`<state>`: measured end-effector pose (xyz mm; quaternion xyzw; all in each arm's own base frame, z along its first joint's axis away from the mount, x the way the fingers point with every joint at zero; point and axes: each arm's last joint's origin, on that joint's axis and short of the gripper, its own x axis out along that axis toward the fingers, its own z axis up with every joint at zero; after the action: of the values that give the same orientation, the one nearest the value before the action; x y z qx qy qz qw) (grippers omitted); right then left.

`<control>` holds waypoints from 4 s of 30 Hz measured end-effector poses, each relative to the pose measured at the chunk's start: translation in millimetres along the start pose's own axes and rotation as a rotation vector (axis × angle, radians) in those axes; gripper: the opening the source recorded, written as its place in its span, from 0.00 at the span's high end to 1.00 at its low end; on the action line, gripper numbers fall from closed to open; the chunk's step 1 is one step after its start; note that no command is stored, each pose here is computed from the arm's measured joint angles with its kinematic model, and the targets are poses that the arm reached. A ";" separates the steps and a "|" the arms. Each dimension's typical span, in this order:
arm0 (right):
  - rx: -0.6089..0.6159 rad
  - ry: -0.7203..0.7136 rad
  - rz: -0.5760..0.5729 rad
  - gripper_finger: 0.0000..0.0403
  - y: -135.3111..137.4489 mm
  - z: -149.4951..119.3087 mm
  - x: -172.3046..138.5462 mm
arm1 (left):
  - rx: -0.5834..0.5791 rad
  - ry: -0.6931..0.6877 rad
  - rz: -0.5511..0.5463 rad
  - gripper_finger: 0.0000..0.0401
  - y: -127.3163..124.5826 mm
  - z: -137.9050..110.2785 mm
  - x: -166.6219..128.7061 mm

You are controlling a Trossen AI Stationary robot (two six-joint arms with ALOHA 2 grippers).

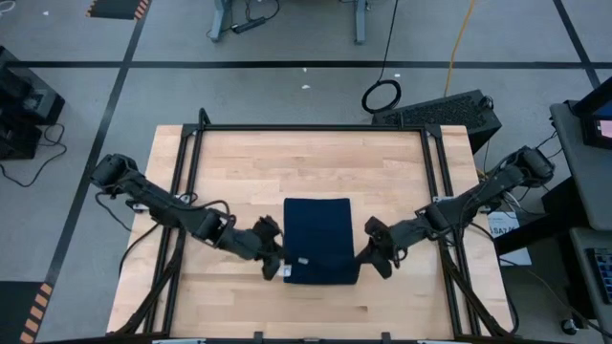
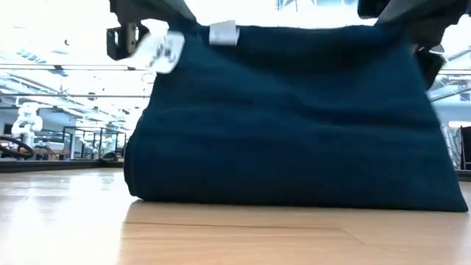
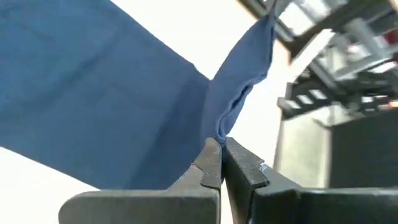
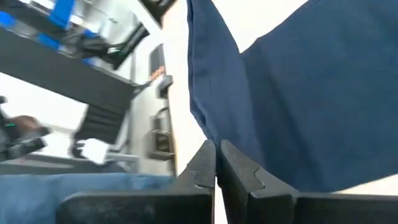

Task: Roll towel into tight, uniform cylinder
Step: Roll the blue cloth napkin

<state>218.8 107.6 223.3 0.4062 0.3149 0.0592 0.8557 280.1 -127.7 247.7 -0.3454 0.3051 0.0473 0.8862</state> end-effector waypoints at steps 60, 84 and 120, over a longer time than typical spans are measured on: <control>-0.011 -0.028 -0.311 1.00 -60.8 39.2 11.8 | -0.008 0.037 0.332 0.98 19.3 -8.9 8.3; -0.037 -0.116 -0.503 1.00 -84.2 45.2 25.5 | 0.035 0.011 0.512 0.98 44.8 -2.7 28.2; -0.010 -0.210 -0.468 0.59 -74.7 55.2 7.5 | 0.077 -0.023 0.649 0.96 69.2 16.3 33.8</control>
<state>245.6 24.4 190.9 0.3218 0.3097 -0.1816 0.8761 295.4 -69.1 197.4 -0.1960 0.3905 0.3196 0.8408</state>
